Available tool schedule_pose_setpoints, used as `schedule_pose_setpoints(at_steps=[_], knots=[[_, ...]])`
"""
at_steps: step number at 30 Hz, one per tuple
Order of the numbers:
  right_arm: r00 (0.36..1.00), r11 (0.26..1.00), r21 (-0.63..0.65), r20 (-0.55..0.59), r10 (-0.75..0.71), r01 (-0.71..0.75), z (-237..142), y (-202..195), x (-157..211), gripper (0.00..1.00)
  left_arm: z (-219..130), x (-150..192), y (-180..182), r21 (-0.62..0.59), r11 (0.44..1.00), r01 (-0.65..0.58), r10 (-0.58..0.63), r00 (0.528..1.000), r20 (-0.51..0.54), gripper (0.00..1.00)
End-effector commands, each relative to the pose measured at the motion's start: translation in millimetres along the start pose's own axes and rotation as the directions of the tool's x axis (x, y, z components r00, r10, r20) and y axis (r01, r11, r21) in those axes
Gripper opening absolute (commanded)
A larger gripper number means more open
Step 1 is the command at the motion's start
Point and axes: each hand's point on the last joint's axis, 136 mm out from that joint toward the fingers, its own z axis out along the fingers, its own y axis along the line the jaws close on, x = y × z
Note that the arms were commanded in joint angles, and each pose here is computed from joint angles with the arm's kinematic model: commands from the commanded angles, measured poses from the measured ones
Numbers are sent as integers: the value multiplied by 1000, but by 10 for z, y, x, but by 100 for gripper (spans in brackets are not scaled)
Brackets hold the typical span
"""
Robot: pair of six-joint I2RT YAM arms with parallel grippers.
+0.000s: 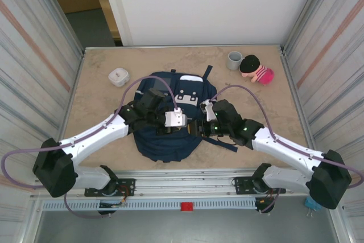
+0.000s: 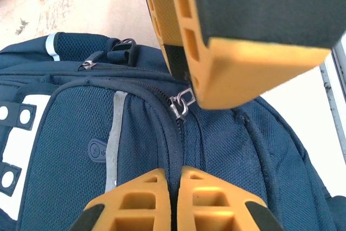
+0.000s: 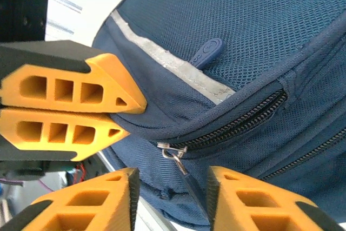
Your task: Pack the student bag
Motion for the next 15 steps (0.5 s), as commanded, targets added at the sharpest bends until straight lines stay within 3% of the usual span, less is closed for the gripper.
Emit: schedule_pose_setpoints(at_steps=[1, 5, 14, 15], knots=[[997, 998, 5, -20, -70, 71, -14, 70, -42, 41, -106, -201, -13, 11, 1000, -2, 1, 997, 80, 0], [995, 995, 8, -39, -96, 97, 25, 56, -26, 40, -140, -255, 5, 1, 1000, -3, 3, 995, 102, 0], [993, 993, 45, -62, -104, 107, 80, -16, -41, 30, -198, -310, 46, -22, 1000, 12, -9, 990, 141, 0], [993, 993, 57, -63, -101, 105, 75, -37, -42, 25, -211, -314, 56, -25, 1000, 16, -12, 989, 146, 0]])
